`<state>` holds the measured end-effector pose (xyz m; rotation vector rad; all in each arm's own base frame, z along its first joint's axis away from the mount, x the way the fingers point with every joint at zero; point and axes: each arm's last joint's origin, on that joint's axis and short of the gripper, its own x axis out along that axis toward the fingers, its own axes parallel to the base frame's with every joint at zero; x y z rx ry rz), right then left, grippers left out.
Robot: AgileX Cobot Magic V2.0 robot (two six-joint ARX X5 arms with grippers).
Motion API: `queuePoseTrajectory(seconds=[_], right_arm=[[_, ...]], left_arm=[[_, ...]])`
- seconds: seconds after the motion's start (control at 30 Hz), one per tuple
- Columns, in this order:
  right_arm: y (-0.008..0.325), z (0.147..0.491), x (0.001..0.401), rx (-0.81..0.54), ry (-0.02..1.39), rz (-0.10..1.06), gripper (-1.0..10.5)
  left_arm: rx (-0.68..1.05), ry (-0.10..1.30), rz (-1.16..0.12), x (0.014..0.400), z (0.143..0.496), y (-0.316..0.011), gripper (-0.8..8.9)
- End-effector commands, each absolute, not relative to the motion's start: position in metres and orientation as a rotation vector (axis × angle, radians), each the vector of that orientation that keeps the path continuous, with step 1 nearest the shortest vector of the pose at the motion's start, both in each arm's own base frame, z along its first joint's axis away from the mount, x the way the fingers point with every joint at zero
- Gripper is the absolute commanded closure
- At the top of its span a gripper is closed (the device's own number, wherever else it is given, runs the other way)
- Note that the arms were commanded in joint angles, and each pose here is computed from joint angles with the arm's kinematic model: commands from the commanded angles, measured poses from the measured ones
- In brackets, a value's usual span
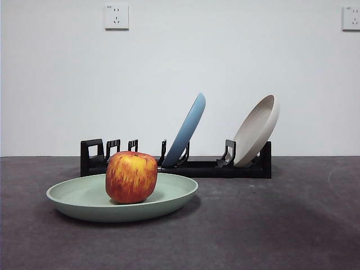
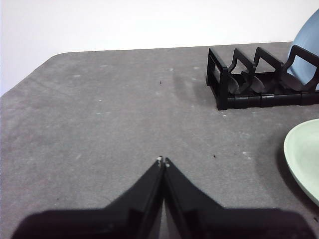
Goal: Take the green plate from the plate rack,put the plate on the table,take the apple from the table,put the apple in the plate
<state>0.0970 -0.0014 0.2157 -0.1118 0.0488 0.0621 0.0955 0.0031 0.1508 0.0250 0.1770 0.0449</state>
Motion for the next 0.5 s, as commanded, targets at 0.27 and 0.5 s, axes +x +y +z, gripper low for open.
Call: queuePoseTrajectory(seconds=[0.27,0.5], right_arm=[[-0.001,0.163,0.095,-0.009,0.084,0.061,9.5],[-0.001,0.148,0.096,0.015,0.173,0.058,9.5]], left_arm=[[0.022,0.186,0.046,0.096,0.147,0.003,8.16],[0.022,0.186,0.046,0.096,0.147,0.003,8.16]])
